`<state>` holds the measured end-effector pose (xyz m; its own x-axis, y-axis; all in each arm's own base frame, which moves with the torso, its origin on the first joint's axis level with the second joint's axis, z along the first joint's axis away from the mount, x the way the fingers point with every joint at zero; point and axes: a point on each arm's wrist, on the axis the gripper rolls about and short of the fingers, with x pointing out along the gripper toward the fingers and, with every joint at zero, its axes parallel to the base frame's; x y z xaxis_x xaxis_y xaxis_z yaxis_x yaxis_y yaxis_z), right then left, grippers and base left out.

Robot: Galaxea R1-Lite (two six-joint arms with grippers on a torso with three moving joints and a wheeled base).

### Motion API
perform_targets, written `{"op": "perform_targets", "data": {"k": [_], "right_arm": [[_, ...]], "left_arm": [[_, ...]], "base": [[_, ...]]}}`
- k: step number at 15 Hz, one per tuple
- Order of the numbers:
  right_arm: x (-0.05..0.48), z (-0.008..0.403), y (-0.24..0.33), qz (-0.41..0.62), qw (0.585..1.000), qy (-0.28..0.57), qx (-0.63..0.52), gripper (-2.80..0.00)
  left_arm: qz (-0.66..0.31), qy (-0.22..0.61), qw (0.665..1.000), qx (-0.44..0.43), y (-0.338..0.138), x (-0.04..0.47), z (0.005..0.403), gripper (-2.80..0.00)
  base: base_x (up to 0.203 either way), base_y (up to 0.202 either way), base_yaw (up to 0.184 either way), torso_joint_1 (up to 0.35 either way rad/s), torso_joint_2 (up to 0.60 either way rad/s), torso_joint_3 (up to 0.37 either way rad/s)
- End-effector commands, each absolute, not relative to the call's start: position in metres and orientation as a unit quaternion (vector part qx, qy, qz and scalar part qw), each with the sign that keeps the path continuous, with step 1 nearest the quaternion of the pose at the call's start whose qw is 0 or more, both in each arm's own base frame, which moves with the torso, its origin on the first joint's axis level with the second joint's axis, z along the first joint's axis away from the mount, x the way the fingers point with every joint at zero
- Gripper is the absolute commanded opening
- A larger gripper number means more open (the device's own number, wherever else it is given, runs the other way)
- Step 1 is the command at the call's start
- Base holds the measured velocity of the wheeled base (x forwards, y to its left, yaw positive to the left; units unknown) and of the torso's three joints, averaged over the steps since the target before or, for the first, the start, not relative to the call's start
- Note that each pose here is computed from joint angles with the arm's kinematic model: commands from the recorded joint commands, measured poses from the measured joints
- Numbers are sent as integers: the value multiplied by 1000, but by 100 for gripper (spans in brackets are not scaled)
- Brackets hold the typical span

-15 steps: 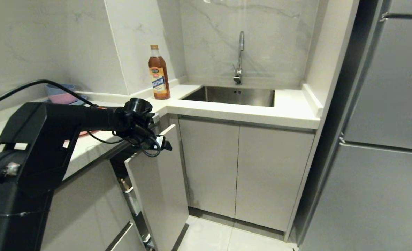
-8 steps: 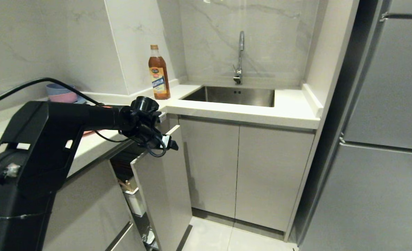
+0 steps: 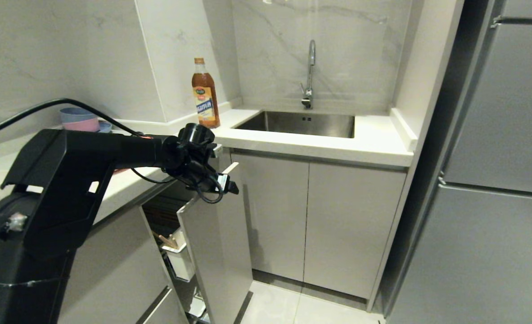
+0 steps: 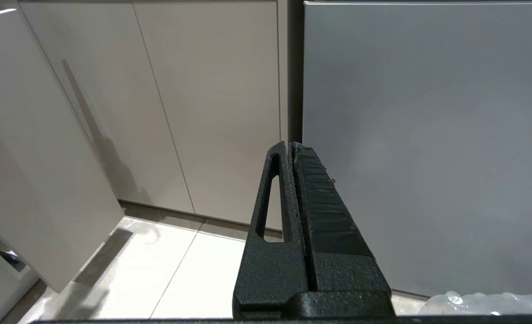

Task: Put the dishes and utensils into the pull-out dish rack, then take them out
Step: Open the cupboard

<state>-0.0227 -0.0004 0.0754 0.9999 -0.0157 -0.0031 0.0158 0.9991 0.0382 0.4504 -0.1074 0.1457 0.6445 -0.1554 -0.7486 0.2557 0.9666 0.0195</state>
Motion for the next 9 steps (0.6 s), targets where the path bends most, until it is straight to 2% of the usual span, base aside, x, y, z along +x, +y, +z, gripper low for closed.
{"op": "perform_targets", "data": {"k": [1,9], "right_arm": [[-23,75,0,-8,1000,2,19,-280],[-22,75,0,-8,1000,3,19,-280]], "left_arm": [[-120,406,904,63,-114,448,146,0],[-140,411,899,59,-142,440,143,0]], "base": [[0,0,0,0,0,0],[0,0,0,0,0,0]]}}
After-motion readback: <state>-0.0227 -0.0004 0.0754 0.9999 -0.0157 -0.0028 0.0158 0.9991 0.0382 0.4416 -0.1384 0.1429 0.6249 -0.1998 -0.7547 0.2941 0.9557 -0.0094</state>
